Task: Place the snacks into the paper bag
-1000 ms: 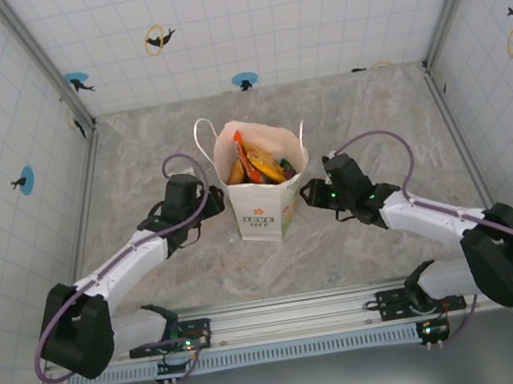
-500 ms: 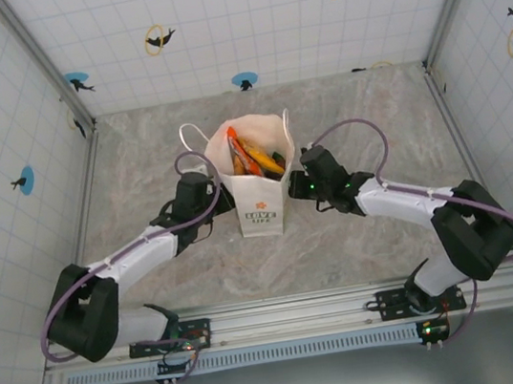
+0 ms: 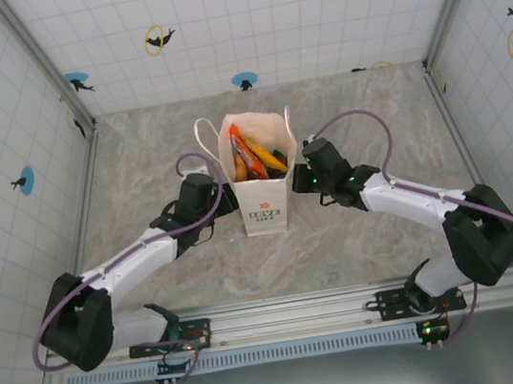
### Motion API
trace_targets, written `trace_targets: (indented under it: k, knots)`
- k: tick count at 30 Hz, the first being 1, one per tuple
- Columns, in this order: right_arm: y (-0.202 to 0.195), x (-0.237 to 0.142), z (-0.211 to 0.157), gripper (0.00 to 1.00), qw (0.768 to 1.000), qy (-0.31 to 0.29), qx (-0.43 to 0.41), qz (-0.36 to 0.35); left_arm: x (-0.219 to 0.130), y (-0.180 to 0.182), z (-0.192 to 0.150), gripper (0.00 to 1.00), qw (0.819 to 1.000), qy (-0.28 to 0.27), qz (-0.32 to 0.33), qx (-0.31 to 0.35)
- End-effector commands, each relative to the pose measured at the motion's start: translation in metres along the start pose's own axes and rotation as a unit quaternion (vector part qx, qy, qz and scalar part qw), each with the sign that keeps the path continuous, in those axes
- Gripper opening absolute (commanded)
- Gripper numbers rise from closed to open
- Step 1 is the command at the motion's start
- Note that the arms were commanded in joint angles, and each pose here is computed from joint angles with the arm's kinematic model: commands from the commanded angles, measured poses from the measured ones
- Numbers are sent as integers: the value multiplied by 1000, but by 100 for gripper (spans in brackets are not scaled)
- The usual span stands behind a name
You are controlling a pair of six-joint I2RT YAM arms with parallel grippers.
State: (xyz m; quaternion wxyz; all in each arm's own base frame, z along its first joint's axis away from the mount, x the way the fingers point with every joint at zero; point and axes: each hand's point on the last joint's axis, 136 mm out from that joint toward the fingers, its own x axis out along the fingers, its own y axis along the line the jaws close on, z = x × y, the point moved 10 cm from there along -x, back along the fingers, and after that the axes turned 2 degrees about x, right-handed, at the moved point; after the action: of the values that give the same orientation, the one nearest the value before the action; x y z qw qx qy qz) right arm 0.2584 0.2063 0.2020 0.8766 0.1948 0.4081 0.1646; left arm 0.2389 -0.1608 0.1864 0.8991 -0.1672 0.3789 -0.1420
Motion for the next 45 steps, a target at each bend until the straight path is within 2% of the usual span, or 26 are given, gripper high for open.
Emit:
trace_targets:
  k: [1, 10, 13, 14, 15, 17, 22, 25, 27, 30, 32, 34, 36, 38, 42, 44, 45]
  knots:
    - [6, -18, 11, 46, 999, -33, -3, 41, -15, 15, -3, 67, 999, -6, 41, 7]
    - [-12, -34, 14, 47, 998, -58, 8, 29, -42, 62, 3, 70, 992, -68, 103, -40]
    - [-27, -43, 14, 53, 996, -85, 2, 8, -50, 87, 12, 76, 982, -109, 141, -65]
    - [-36, -46, 13, 65, 995, -99, 0, -8, -52, 96, 14, 78, 977, -124, 161, -72]
    - [-47, -50, 12, 98, 993, -112, 4, -31, -53, 105, 16, 81, 970, -138, 183, -76]
    - [-71, -56, 8, 99, 987, -139, 18, -75, -54, 118, 18, 98, 959, -162, 222, -68]
    - [-133, -63, -11, 99, 969, -197, 24, -147, -51, 144, 4, 98, 927, -211, 310, -12]
    - [-165, -64, -30, 99, 955, -230, -10, -189, -46, 158, -23, 98, 912, -233, 331, 65]
    - [-185, -63, -43, 99, 945, -236, -21, -224, -47, 167, -41, 98, 900, -252, 348, 79]
    - [-209, -62, -60, 100, 937, -239, -30, -252, -45, 182, -62, 98, 898, -240, 361, 72]
    - [-219, -60, -55, 100, 944, -210, -13, -252, -46, 183, -68, 98, 898, -250, 353, 82]
    - [-223, -61, -55, 100, 942, -215, -33, -254, -44, 180, -62, 98, 901, -263, 332, 96]
    - [-228, -62, -59, 100, 938, -235, -44, -252, -48, 177, -57, 98, 891, -300, 321, 114]
    - [-233, -64, -64, 100, 934, -250, -54, -249, -44, 176, -51, 98, 889, -309, 313, 127]
    - [-242, -66, -62, 100, 929, -276, -49, -241, -34, 180, -51, 98, 906, -284, 289, 127]
    - [-242, -64, -56, 100, 932, -281, -50, -225, -45, 179, -61, 98, 907, -307, 261, 126]
    - [-244, -60, -52, 100, 937, -276, -37, -210, -55, 175, -58, 98, 892, -347, 256, 134]
